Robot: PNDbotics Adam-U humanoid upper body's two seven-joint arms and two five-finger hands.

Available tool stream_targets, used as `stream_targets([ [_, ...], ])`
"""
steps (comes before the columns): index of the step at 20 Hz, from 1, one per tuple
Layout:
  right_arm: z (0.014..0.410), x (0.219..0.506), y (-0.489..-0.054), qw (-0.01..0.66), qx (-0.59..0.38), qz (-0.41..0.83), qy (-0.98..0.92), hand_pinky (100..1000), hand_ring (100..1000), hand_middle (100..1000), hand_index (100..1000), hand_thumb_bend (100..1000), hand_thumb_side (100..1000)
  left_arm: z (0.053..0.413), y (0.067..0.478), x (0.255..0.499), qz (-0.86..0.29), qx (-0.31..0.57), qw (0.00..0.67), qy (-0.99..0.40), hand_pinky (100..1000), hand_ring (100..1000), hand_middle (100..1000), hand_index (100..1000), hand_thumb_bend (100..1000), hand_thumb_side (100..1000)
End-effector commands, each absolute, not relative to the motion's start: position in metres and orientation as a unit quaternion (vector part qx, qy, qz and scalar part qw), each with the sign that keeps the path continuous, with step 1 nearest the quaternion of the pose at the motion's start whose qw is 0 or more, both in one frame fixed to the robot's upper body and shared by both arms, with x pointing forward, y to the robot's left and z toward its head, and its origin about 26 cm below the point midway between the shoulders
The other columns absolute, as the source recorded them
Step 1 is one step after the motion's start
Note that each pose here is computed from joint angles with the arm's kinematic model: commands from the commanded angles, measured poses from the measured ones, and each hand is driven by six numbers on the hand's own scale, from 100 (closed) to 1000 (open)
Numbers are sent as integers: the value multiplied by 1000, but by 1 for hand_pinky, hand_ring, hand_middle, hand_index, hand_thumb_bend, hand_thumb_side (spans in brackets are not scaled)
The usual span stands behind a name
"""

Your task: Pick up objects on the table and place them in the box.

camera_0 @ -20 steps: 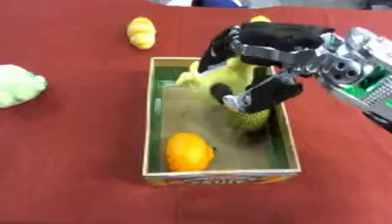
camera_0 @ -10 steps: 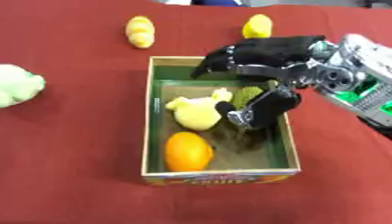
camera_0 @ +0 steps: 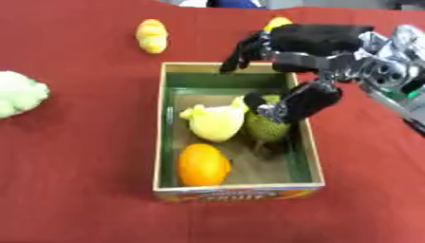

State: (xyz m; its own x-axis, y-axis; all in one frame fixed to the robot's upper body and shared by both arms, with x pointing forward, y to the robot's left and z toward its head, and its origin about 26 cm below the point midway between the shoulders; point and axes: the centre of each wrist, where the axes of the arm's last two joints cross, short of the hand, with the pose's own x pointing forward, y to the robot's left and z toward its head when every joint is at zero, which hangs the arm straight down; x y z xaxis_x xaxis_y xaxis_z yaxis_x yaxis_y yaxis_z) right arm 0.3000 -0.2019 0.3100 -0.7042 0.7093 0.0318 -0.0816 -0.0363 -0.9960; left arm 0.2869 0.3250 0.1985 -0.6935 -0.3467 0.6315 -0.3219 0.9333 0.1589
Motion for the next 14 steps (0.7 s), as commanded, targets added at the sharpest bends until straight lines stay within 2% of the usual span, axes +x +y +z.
stream_targets([
  [1,335,294,-220,293,-275,636,-658,816,798,778,869,100,168,208,328,284,-29,191,332,-923,774,672,671,848,100,627],
  [8,357,294,-233,353,-285,575,-681,814,799,793,874,100,149,208,328,284,-30,192,333,-923,774,672,671,849,100,627],
  [14,362,330,-241,401,-304,539,-676,821,813,804,878,100,152,208,328,284,-30,191,335,-922,774,671,671,848,100,627],
])
